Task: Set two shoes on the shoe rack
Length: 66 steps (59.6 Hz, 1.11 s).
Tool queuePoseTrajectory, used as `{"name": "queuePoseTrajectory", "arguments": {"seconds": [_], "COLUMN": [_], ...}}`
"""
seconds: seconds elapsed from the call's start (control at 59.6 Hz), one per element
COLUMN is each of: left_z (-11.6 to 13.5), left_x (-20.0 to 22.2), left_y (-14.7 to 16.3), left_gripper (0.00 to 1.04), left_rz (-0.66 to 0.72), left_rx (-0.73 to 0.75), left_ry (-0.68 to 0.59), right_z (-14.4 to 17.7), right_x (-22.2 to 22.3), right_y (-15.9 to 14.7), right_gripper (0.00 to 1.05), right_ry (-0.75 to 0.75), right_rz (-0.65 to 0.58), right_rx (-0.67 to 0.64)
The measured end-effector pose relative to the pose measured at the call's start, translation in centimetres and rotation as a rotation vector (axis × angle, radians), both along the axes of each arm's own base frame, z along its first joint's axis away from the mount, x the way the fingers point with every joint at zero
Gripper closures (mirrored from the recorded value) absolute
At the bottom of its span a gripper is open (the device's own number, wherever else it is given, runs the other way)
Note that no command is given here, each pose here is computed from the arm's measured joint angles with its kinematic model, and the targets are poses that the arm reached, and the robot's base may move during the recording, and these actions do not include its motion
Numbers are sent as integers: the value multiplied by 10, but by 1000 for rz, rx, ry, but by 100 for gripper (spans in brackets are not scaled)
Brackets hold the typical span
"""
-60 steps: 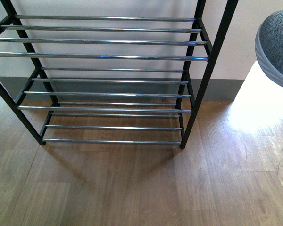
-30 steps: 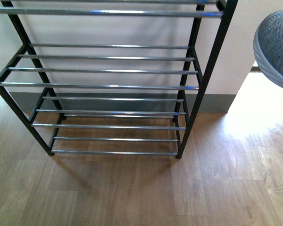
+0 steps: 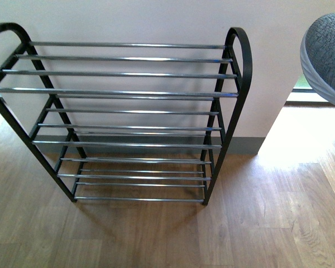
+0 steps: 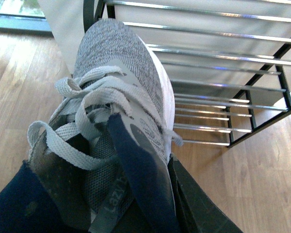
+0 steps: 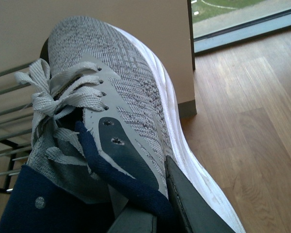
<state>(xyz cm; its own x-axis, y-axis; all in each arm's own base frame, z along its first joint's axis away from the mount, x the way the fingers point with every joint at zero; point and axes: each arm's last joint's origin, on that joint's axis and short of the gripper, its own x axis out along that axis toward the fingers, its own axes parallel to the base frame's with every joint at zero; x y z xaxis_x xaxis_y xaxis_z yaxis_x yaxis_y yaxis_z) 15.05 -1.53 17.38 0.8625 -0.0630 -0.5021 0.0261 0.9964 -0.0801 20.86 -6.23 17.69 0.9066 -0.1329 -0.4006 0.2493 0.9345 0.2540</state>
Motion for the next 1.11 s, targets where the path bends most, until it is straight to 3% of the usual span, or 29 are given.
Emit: {"name": "queuePoseTrajectory", "arguments": {"seconds": [0.201,0.285,0.42,0.806,1.108], "left_z": [0,0,0,0,0], "left_x": [0,0,0,0,0], "left_y": [0,0,0,0,0], "left_gripper": [103,103,103,103,103], "left_rz": [-1,-1,-1,-1,-1], "left_rx": [1,1,1,1,1], "left_ry": [0,0,0,0,0], "right_z": [0,1,12,35,4], "right_x": [0,2,16,122,191], "right_y": [0,2,11,71,129], "right_gripper": [103,103,103,103,103], "right_ry": [-15,-134,-164,-46,160], "right_rz": [13,126,172,177,75], "right_rx": [-3,-45,-46,103,242]}}
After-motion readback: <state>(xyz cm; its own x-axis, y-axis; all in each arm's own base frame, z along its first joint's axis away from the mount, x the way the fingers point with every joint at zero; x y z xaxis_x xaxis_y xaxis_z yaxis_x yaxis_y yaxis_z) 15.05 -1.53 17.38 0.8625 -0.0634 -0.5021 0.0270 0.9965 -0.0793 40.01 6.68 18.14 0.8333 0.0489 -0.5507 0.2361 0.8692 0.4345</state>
